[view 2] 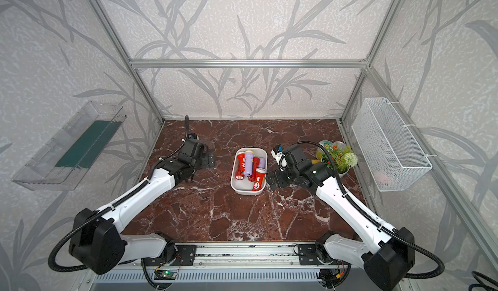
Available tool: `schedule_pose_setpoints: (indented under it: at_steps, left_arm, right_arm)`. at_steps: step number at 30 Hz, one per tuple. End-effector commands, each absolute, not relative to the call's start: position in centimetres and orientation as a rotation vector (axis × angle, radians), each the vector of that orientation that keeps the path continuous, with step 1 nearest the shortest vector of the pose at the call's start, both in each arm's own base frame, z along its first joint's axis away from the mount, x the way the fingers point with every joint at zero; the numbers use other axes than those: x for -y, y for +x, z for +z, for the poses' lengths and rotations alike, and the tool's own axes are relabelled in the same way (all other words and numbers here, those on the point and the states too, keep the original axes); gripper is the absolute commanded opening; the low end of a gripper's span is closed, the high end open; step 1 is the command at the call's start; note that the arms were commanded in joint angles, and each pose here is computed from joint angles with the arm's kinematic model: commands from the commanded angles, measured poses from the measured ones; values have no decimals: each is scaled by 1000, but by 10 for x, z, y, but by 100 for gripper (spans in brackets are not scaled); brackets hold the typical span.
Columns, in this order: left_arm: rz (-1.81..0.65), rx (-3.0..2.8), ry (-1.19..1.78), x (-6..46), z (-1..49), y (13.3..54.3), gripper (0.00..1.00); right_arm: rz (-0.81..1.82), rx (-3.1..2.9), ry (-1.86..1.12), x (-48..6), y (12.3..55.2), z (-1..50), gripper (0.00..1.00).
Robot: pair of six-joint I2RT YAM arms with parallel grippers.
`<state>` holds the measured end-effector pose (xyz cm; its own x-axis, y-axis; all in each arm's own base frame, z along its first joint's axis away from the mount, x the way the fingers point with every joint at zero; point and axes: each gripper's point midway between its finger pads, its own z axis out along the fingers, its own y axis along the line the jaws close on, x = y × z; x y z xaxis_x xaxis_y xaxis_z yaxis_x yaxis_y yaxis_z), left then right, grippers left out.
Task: Put the flashlights into the storage boxes
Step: Place the flashlight at the storage box, then reset both arms
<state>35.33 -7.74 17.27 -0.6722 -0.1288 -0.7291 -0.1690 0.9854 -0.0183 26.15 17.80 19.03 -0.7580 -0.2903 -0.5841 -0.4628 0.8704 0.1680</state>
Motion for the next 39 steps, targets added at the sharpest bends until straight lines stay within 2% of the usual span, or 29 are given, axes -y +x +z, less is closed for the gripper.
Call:
schedule_pose_setpoints:
  at_steps: [1,10,19,30,39]
  left_arm:
    - [102,-2233,-216,61,184,363,99]
    - [152,-2074,-200,34,166,383,99]
    - [315,-1981,-69,10,150,386,99]
    - [247,-1871,-236,-49,137,382,99]
    - [219,-1832,-304,-60,113,380,99]
  right_arm:
    - [327,-2484,-500,-162,275,192,99]
    - [144,-2384,-383,-135,311,172,99]
    - [19,-2199,-389,-122,336,150,99]
    - [-80,-2047,-281,-84,360,143,99]
    - [-122,-1995,-273,-72,371,133,99]
